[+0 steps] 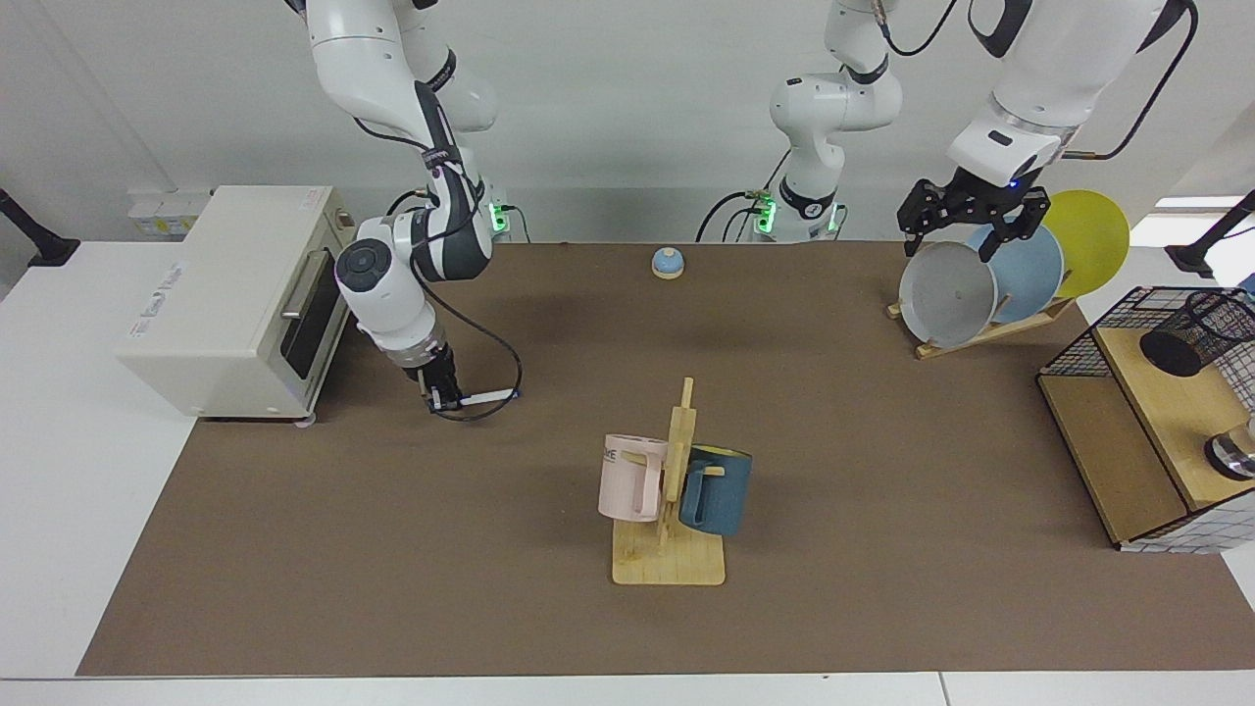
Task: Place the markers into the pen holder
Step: 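Reach the right gripper down and grasp the blue-capped marker, then carry the marker to the middle while the left gripper reaches toward it, then close the left gripper on the marker held by the right gripper, then carry the marker toward the white container while the right gripper withdraws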
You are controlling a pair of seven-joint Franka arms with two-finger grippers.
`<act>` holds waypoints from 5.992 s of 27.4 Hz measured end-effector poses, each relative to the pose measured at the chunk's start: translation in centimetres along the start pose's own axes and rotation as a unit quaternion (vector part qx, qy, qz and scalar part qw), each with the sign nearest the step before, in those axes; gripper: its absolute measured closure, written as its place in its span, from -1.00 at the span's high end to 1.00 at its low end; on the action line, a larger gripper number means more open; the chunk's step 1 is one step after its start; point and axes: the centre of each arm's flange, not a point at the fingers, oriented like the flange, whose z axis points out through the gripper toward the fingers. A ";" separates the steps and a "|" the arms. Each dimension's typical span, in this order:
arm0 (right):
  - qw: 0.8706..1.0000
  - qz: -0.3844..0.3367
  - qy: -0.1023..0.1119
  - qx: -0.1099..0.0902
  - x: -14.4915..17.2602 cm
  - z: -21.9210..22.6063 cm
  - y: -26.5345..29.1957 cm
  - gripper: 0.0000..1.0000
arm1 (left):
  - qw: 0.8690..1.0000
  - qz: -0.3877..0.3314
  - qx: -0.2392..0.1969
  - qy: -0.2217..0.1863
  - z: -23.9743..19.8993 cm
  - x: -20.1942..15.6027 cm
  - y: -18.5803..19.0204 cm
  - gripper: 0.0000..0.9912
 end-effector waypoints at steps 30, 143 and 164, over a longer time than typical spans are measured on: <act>1.000 0.004 -0.006 0.006 -16.4 -18.0 4.3 -0.68 | 1.000 0.004 0.000 0.000 0.0 0.0 0.2 1.00; 0.996 -0.060 -0.049 0.031 -26.5 -23.5 0.8 0.80 | 0.859 0.508 -0.057 0.039 7.6 -6.6 24.3 -0.64; 0.800 -0.600 0.017 0.004 -12.3 -28.4 1.1 0.98 | 0.901 0.416 0.118 -0.032 4.3 -3.6 5.7 -0.64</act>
